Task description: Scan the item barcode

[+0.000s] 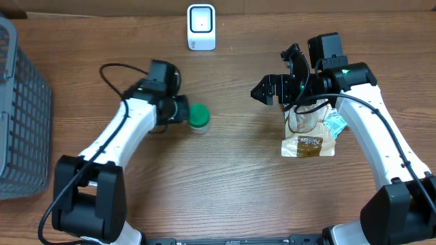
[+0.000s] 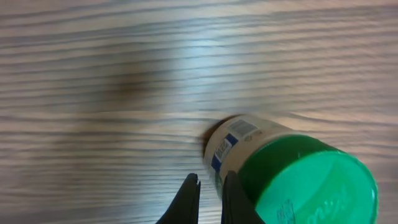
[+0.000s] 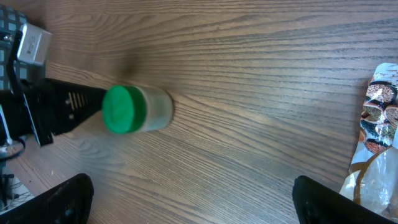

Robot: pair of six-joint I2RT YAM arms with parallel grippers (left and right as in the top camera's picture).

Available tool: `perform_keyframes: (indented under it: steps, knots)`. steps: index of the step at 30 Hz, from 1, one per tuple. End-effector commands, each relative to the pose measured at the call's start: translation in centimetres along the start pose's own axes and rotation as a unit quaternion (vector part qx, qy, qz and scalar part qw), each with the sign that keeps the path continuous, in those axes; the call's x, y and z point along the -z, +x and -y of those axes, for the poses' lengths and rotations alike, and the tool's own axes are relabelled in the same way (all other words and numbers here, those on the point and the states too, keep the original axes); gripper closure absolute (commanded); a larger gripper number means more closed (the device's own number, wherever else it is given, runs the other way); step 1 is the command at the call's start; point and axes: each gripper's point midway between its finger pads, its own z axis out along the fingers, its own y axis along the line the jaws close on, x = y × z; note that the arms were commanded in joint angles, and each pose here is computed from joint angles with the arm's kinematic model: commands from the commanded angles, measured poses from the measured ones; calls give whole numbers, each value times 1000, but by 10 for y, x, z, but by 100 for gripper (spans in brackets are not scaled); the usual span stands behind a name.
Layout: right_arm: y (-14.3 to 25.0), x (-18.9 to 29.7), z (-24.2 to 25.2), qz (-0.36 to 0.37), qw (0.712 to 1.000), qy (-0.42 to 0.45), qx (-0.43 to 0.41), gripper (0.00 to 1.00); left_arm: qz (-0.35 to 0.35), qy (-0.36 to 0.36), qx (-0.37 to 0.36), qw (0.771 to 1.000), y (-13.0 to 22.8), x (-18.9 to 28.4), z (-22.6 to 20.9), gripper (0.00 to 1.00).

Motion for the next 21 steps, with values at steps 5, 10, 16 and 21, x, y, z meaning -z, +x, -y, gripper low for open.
perform_keyframes:
  steps: [5, 10, 16, 21]
  knots:
    - [-1, -1, -4, 5, 1000, -1, -28, 9, 12, 4, 22, 1000, -17, 14, -7, 96]
    - [-13, -20, -29, 42, 998, 36, -27, 14, 42, -31, 79, 995, -61, 67, -49, 93]
    - [-14, -74, -66, 117, 980, 126, -100, 0, 70, -68, 129, 987, -80, 93, -98, 59]
    - [7, -135, -74, 99, 973, 132, -161, 0, 72, -103, 141, 982, -78, 96, -119, 36]
